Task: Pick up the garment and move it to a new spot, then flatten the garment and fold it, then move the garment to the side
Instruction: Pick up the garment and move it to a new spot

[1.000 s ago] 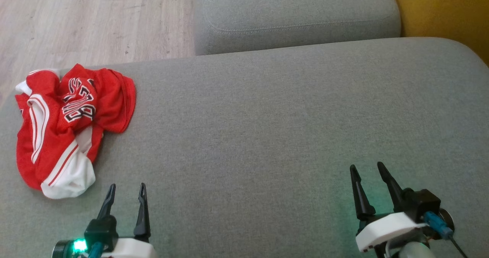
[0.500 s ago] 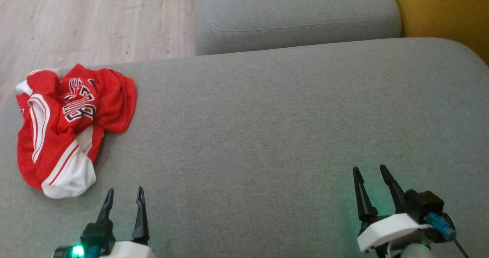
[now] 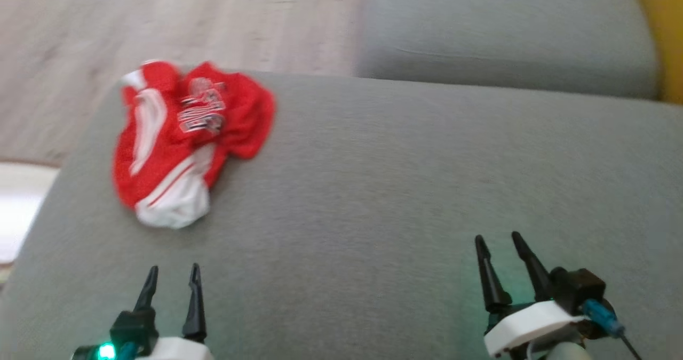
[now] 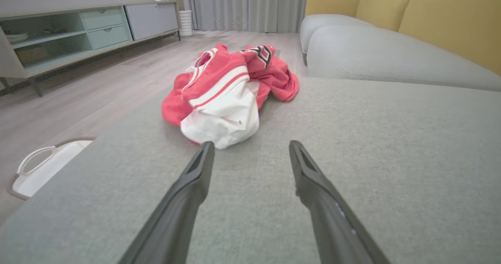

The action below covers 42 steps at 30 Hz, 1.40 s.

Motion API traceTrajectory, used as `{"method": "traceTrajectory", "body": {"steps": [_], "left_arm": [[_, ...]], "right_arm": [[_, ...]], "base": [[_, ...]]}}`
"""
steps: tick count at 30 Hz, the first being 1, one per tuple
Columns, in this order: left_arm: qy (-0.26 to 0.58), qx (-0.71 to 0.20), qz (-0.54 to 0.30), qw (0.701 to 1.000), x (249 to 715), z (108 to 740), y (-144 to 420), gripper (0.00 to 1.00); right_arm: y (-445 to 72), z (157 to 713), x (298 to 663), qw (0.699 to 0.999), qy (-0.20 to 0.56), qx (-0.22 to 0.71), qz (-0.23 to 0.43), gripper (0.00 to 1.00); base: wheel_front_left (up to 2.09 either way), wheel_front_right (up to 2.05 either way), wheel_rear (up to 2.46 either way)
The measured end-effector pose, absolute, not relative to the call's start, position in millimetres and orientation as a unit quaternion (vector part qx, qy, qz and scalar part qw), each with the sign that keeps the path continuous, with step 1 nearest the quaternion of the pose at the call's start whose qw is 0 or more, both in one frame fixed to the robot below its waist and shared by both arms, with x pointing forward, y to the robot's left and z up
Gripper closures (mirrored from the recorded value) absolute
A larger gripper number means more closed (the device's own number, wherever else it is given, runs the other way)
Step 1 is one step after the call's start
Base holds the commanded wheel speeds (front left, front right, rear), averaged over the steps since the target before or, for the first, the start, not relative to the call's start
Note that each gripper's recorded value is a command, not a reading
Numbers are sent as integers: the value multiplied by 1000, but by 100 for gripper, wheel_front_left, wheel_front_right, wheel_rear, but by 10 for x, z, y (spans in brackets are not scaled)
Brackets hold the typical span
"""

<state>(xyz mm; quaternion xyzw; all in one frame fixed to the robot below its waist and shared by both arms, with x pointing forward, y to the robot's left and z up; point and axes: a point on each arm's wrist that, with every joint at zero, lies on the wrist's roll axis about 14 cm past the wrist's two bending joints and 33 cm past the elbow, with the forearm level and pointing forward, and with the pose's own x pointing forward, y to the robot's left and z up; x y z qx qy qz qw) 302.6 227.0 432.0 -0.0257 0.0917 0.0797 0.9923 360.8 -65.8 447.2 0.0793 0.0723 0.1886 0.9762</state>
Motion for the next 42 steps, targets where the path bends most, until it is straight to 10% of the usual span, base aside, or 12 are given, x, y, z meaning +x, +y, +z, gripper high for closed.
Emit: {"method": "traceTrajectory", "body": {"steps": [9, 23, 36, 37, 38, 39, 42], "left_arm": [[127, -59, 141, 980, 2576, 4170, 2622, 0], [141, 10, 61, 988, 4557, 4809, 2982, 0], [349, 4, 83, 933, 4921, 3721, 3101, 0], [353, 2, 81, 932, 4925, 3712, 3098, 16], [354, -1, 81, 932, 4928, 3714, 3099, 66], [355, -4, 80, 931, 4928, 3719, 3099, 92], [346, -8, 80, 935, 4933, 3782, 3117, 100]], "right_arm": [[81, 4548, 3675, 949, 70, 80, 296, 0], [18, 4374, 4382, 955, 59, 95, 275, 0], [-464, 4082, 4553, 970, 82, 91, 211, 0], [-470, 4081, 4550, 970, 83, 90, 210, 0], [-471, 4088, 4549, 970, 82, 90, 210, 0], [-470, 4098, 4548, 970, 81, 90, 210, 0], [-467, 4140, 4539, 970, 77, 88, 212, 0]], "base": [[0, 0, 0], [0, 0, 0], [0, 0, 0], [0, 0, 0], [0, 0, 0], [0, 0, 0], [0, 0, 0]]}}
